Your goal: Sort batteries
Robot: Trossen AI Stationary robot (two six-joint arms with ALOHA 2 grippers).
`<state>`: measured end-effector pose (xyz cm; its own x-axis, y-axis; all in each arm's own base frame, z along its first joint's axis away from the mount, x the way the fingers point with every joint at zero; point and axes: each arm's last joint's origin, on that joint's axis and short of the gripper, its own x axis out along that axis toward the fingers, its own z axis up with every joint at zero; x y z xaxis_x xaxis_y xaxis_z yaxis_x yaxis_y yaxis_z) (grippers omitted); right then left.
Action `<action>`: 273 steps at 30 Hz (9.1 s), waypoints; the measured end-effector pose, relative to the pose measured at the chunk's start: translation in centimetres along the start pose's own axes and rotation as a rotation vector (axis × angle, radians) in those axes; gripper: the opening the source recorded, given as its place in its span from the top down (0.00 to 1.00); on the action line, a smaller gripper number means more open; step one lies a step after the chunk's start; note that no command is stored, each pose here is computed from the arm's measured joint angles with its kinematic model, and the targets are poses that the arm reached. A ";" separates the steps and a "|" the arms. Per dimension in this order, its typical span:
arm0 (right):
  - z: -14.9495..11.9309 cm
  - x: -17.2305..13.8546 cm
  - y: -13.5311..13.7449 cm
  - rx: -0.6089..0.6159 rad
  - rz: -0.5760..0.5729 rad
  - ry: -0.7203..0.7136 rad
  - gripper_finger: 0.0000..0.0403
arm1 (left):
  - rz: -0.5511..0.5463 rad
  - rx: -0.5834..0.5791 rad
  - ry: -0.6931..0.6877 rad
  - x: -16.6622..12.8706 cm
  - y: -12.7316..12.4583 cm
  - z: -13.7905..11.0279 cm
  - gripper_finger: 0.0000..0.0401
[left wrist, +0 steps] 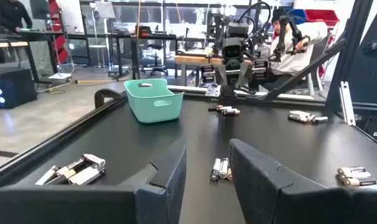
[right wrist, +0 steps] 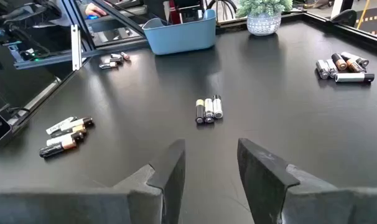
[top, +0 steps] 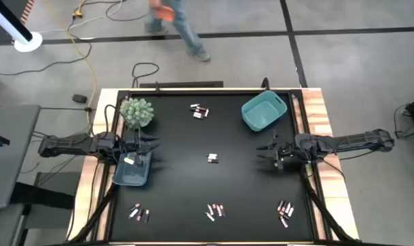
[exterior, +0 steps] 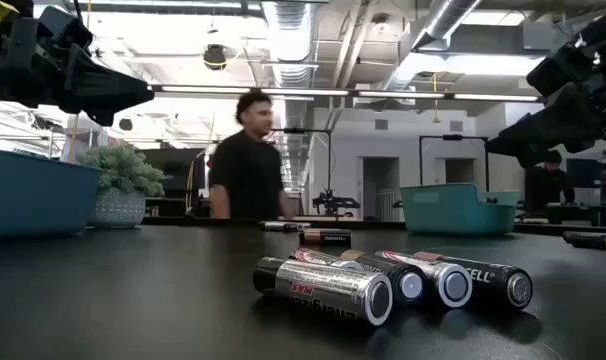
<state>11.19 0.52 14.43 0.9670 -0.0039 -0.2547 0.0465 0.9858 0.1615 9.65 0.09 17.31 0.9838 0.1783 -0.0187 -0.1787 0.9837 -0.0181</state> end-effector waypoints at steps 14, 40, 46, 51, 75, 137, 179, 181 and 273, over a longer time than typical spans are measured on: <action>0.0 0.0 0.0 0.000 0.000 0.000 0.59 | 0.000 0.000 0.000 0.0 0.0 0.0 0.71; 0.0 0.0 0.0 0.000 0.000 0.000 0.59 | 0.000 0.000 0.000 0.0 0.0 0.0 0.71; 0.0 0.0 0.0 0.000 0.000 0.000 0.59 | 0.000 0.000 0.000 0.0 0.0 0.0 0.71; 0.0 0.0 0.0 0.000 0.001 0.000 0.59 | -0.001 0.000 0.000 0.0 0.0 0.0 0.71; 0.0 0.0 0.0 0.000 0.000 0.000 0.59 | 0.000 0.000 0.000 0.0 0.0 0.0 0.71; 0.0 0.0 0.0 0.000 0.000 0.000 0.59 | 0.238 -0.413 -0.235 -2.4 1.3 8.1 0.82; 0.0 0.0 0.0 0.000 0.000 -0.001 0.59 | 0.042 0.701 1.318 8.7 -0.8 14.9 0.63; 0.0 0.0 0.0 0.000 0.001 0.000 0.59 | -0.042 0.744 1.395 9.2 -1.2 14.1 0.65; 0.0 0.0 0.0 0.000 0.000 -0.001 0.59 | -0.894 1.086 1.483 10.3 -6.6 1.4 0.98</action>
<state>11.19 0.52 14.44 0.9673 -0.0039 -0.2536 0.0464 0.9858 0.1616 21.03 -4.53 18.60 -0.0901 0.1403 -0.9860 0.8796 0.4755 -0.0127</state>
